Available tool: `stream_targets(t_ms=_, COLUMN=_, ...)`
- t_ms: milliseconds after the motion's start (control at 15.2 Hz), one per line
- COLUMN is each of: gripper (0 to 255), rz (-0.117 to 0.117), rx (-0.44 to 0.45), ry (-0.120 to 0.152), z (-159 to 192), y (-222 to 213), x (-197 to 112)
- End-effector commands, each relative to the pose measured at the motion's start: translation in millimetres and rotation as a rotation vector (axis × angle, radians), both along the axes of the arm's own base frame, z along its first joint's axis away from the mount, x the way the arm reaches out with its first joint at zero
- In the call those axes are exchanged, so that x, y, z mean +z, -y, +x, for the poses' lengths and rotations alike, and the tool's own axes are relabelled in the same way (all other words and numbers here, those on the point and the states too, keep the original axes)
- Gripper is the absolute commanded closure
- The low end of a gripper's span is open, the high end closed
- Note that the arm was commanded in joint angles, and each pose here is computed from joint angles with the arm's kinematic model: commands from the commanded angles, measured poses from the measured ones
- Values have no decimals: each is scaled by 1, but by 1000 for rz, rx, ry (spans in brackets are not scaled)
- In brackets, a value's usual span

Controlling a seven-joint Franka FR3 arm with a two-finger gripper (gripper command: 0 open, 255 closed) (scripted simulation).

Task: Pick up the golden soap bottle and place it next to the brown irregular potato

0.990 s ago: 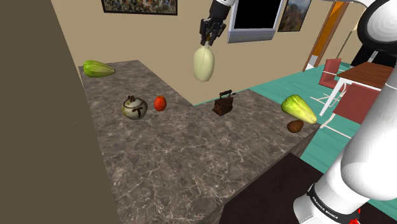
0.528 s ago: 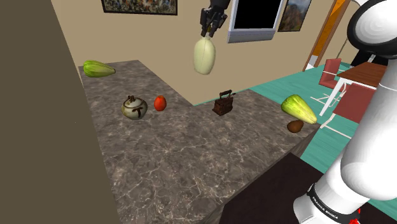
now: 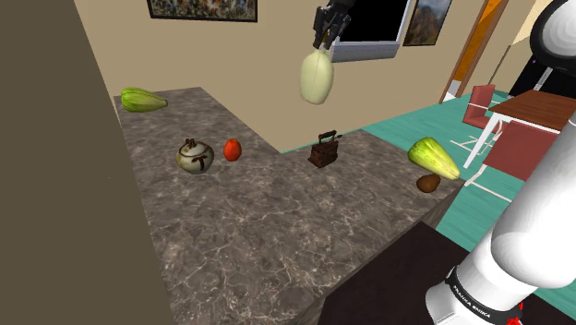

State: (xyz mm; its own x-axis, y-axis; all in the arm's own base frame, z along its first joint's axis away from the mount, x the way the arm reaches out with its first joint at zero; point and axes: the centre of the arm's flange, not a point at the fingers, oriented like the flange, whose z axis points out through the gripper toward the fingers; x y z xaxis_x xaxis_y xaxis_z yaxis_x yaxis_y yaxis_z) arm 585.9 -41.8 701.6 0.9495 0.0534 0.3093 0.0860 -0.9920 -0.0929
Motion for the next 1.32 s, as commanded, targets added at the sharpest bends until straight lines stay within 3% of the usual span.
stream_targets(t_ms=0, gripper=255, rz=0, rx=1, ry=1, z=-13, y=23, x=-1)
stream_targets(t_ms=1254, gripper=255, rz=0, rx=1, ry=1, z=-136, y=242, x=0)
